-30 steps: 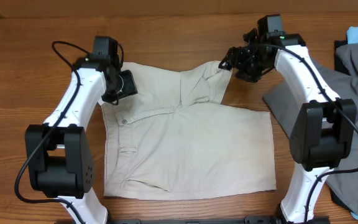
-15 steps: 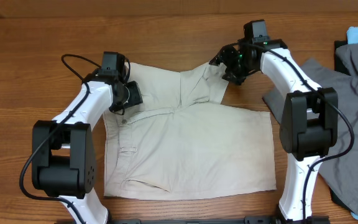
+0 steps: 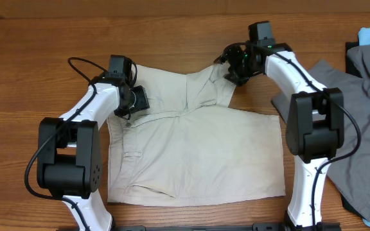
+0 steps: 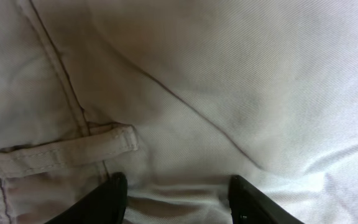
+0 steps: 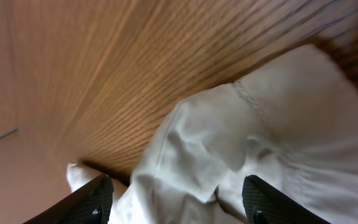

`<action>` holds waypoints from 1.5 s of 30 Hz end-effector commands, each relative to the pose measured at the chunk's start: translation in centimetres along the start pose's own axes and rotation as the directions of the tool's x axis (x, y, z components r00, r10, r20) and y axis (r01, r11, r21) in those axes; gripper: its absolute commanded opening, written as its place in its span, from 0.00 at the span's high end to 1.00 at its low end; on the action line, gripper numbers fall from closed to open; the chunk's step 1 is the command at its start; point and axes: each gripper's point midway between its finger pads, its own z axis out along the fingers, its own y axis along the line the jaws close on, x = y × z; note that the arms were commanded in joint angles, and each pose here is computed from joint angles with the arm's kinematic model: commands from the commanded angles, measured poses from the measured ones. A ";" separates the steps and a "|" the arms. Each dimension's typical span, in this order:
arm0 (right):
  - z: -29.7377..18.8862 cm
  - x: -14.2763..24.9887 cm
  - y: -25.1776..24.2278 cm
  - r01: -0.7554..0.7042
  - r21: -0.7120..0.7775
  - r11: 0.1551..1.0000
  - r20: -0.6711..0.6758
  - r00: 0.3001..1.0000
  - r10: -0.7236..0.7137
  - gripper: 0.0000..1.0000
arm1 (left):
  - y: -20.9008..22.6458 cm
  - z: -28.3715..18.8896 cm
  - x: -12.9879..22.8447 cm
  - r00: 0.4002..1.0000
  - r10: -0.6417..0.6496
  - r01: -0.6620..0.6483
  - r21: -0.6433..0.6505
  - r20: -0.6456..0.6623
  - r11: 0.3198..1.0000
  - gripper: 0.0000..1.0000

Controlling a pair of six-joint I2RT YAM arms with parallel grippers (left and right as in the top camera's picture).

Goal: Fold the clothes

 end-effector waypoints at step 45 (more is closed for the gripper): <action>-16.1 -6.2 -5.9 0.337 0.433 0.836 -0.009 0.929 -0.370 0.43 | 3.8 2.2 3.2 0.989 -0.048 0.032 -0.113 -0.143 0.993 0.46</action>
